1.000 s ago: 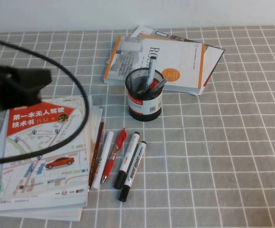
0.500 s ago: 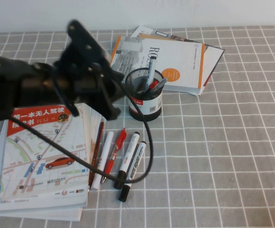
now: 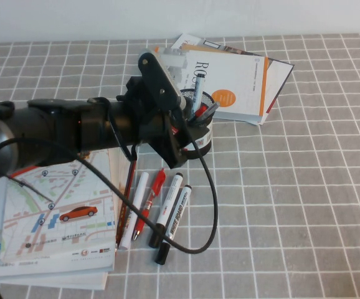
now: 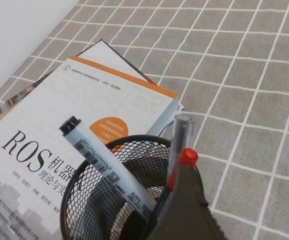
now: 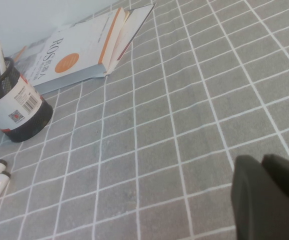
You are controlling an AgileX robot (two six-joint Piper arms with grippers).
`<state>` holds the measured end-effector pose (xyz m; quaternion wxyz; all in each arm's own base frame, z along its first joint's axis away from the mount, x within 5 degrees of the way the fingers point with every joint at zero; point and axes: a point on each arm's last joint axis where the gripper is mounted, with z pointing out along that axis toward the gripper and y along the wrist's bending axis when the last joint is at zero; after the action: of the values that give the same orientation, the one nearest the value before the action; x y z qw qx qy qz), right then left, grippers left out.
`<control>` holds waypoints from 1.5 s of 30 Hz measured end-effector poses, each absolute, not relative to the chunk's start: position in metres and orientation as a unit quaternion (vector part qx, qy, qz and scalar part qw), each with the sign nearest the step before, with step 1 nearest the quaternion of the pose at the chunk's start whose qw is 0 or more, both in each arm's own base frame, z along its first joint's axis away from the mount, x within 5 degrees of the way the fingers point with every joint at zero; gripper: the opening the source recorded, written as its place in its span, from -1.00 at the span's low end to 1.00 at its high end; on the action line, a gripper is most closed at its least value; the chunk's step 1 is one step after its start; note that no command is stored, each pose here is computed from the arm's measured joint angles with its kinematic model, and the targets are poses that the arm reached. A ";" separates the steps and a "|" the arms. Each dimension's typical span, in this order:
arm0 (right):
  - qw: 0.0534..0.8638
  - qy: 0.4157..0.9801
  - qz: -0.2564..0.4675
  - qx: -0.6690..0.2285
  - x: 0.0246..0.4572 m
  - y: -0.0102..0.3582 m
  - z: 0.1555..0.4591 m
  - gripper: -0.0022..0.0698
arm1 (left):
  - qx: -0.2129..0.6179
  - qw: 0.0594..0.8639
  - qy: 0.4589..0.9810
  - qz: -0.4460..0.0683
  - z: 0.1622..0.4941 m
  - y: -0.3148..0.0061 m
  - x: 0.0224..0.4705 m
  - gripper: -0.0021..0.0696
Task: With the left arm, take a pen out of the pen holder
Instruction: 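Take a marker out of the pen holder and lay it on the table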
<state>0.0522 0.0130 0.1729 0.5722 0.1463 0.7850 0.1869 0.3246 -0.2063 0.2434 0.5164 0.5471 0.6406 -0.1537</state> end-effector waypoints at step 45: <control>0.572 0.785 0.187 0.146 0.052 0.013 0.173 -0.97 | 0.535 0.520 0.647 -0.155 0.225 -0.227 0.368 -0.79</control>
<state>0.0522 0.0130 0.1729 0.5722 0.1463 0.7850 0.1869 0.3680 -0.2266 0.2248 0.5198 0.5353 0.6473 -0.1555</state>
